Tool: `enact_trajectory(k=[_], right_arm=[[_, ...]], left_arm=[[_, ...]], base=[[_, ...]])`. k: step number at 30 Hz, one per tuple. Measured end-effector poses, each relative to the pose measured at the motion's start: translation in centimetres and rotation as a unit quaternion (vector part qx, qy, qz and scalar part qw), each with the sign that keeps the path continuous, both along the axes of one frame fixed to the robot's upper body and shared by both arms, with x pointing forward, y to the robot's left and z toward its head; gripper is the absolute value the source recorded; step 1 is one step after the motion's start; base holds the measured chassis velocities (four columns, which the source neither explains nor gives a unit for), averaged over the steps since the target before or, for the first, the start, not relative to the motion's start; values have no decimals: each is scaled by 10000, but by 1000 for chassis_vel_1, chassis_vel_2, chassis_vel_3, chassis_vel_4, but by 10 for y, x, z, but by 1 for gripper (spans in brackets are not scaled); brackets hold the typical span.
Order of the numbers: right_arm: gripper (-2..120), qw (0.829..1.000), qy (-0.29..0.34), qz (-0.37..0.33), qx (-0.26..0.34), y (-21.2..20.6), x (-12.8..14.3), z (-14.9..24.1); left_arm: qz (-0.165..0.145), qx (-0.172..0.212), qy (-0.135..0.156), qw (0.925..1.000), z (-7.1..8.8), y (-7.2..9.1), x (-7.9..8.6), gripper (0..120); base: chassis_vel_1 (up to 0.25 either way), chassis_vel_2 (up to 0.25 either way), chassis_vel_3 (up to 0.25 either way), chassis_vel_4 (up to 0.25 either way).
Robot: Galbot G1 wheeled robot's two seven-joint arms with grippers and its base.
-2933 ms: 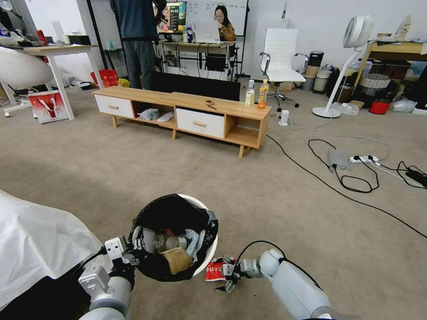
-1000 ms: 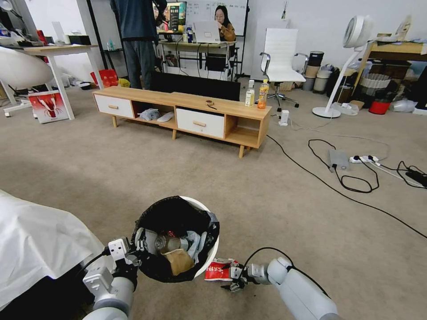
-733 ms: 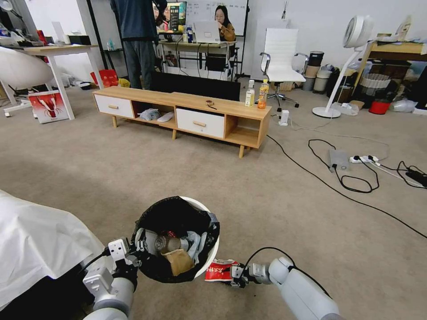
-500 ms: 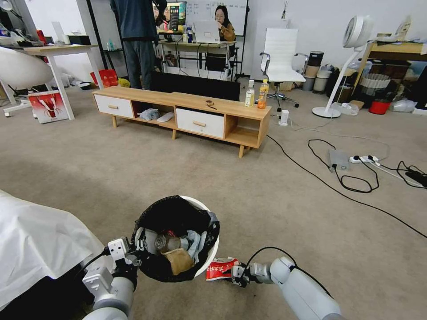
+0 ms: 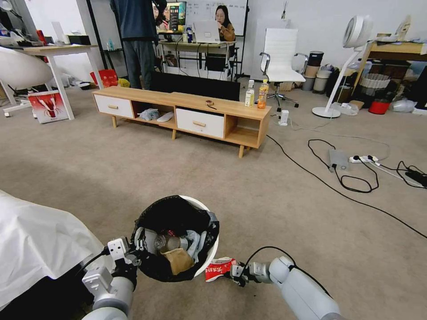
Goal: Pick up the trash bin and place the garbage on the floor into it.
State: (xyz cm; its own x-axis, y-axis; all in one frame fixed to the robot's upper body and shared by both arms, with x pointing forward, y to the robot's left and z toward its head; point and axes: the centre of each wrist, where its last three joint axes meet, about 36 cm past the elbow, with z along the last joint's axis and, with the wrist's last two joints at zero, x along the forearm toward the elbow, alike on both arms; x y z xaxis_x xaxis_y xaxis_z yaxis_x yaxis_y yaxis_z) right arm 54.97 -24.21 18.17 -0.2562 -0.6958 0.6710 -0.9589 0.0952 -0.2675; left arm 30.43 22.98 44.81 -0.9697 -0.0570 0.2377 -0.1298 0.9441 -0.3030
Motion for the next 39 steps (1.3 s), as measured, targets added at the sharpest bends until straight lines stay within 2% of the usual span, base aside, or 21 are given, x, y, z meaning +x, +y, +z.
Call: enact_trajectory(k=[10, 20, 28, 33, 35, 39], right_arm=[[0, 9988, -198, -264, 355, -11, 9, 17], [0, 9922, -657, -708, 793, -43, 17, 47], [0, 9790, -1019, -1520, 898, -112, 23, 70], [0, 9734, -1126, -1766, 929, -135, 22, 78], [0, 9652, -1283, -2073, 947, -166, 18, 91], [0, 9572, -1474, -2267, 1030, -187, 16, 106]], left_arm=[[-13, 4, -16, 10000, 1, 0, 1, 6], [-37, 11, -50, 10000, 6, 1, 1, 6], [-58, 16, -87, 9999, 11, 1, -2, 6], [-69, 19, -94, 9999, 12, 1, -1, 6], [-95, 8, -108, 9999, 13, 0, 0, 6], [-122, -4, -117, 9999, 14, -1, 2, 6]], base=[[0, 0, 0, 0], [0, 0, 0, 0], [0, 0, 0, 0], [0, 0, 0, 0], [0, 0, 0, 0], [0, 0, 0, 0]])
